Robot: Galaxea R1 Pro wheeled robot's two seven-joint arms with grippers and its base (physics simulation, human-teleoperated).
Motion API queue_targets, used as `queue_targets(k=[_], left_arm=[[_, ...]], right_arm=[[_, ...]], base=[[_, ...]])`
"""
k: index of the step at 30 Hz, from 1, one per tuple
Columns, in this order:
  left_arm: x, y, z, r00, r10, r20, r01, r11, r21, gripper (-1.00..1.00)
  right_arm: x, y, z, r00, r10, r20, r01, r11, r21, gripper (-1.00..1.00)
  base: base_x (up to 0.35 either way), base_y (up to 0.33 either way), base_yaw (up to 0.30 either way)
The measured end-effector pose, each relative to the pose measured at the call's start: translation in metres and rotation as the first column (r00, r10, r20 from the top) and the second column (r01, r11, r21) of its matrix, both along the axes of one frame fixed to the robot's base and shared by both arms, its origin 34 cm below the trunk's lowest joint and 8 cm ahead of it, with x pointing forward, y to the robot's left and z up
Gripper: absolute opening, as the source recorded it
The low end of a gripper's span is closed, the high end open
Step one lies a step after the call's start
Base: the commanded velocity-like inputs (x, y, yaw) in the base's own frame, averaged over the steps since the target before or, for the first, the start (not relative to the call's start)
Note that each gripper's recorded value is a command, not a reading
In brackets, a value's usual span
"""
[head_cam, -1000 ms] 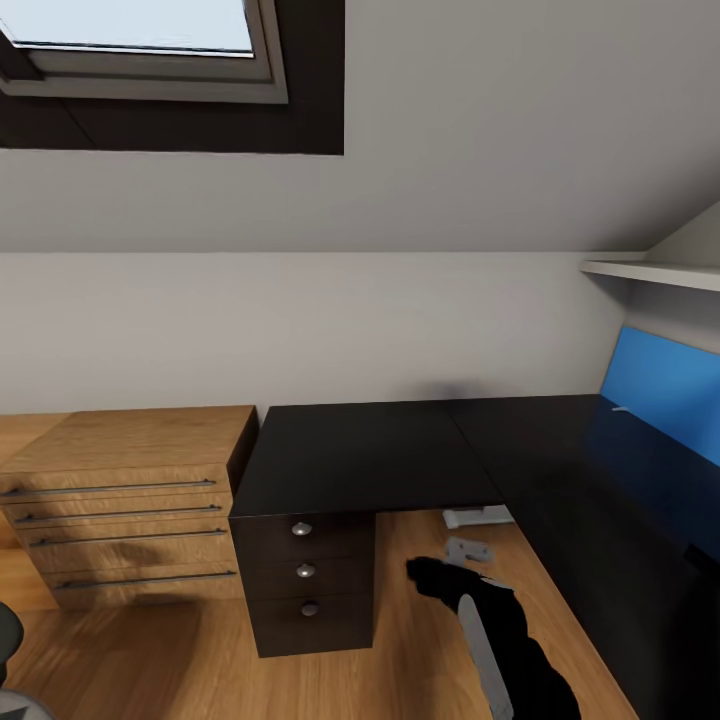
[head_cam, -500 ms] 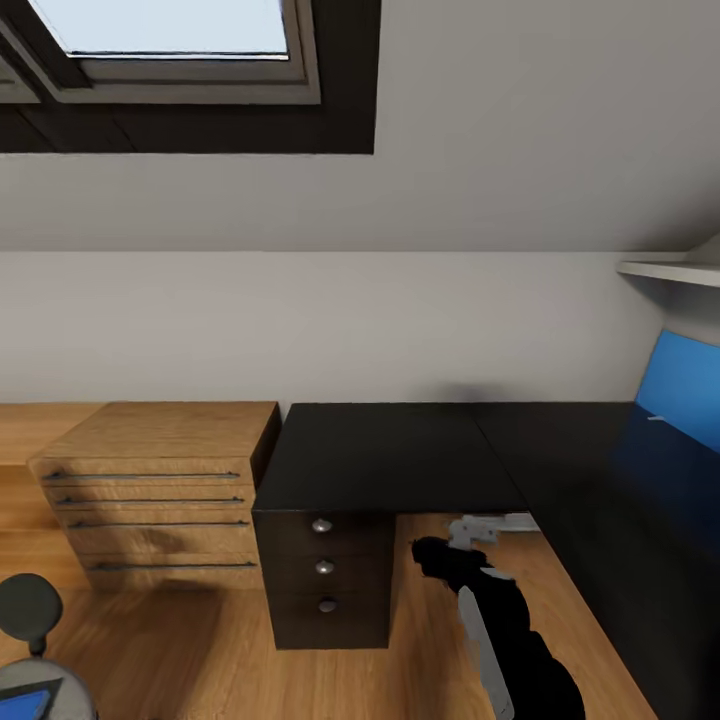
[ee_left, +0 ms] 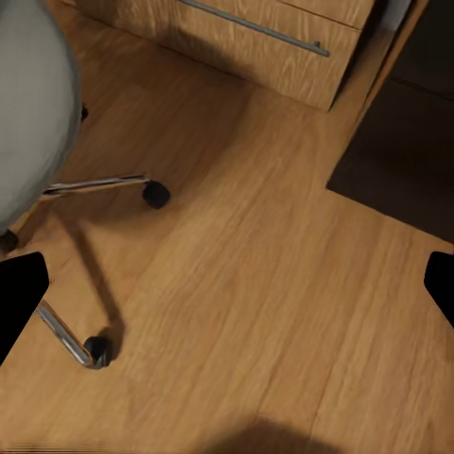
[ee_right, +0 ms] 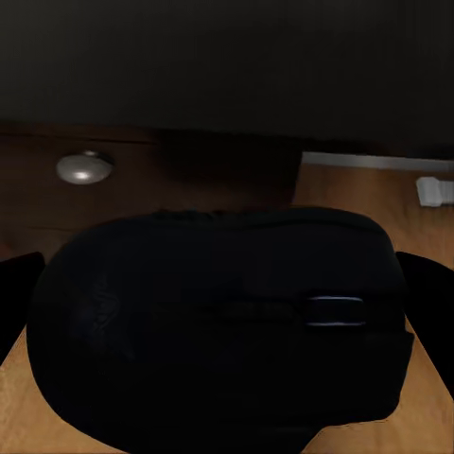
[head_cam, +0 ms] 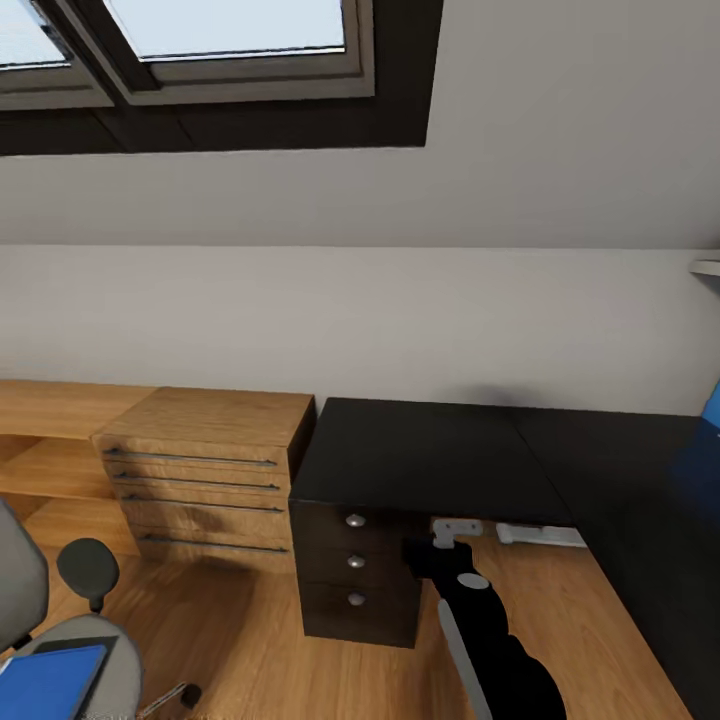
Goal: In the bedroom, organize the workspace by keeping the computer under the desk, ensuring the monitor is on the desk, placing the keyboard on the desk next to the monitor, placing the mouse on the desk next to the keyboard, moving the folder from the swivel chair onto the desk next to the mouse, stacking the notebook on top of the folder with the pen on top of the notebook, and positioning the swivel chair next to the desk.
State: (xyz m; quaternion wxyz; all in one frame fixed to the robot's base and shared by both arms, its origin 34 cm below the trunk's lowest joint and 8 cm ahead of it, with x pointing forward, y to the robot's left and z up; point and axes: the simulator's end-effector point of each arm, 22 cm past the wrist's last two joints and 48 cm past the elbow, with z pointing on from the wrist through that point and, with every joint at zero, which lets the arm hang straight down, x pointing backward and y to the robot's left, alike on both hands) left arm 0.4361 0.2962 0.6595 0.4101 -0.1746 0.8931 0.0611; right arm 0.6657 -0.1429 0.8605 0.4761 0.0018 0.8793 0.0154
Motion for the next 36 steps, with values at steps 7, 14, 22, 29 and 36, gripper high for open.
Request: queue_targets(k=[7,14,22,29,36], left_arm=[[0.021,-0.007,0.024,0.999,-0.013,0.046,0.014,1.000,-0.017,1.00],[0.107,-0.087,0.101,0.986,-0.157,-0.059,0.147,0.979,-0.139,1.00],[0.114,-0.109,0.078,0.981,-0.161,-0.108,0.143,0.976,-0.161,1.00],[0.116,-0.113,0.089,0.983,-0.159,-0.091,0.143,0.976,-0.162,1.00],[0.111,-0.131,0.105,0.976,-0.192,-0.099,0.182,0.977,-0.108,1.00]], right_arm=[[0.003,-0.001,0.008,1.000,-0.005,0.018,0.005,1.000,0.004,-1.00],[0.005,-0.003,0.019,0.999,-0.010,0.042,0.009,1.000,0.011,-1.00],[0.004,-0.004,0.018,0.999,-0.011,0.035,0.011,1.000,0.013,-1.00],[0.003,-0.004,0.025,1.000,-0.009,0.027,0.008,1.000,0.014,-1.00],[0.001,-0.003,0.035,1.000,-0.005,0.027,0.004,1.000,0.016,-1.00]], base=[[0.000,0.000,0.246],[0.000,0.000,0.239],[0.000,0.000,0.080],[0.000,0.000,0.001],[0.000,0.000,0.000]])
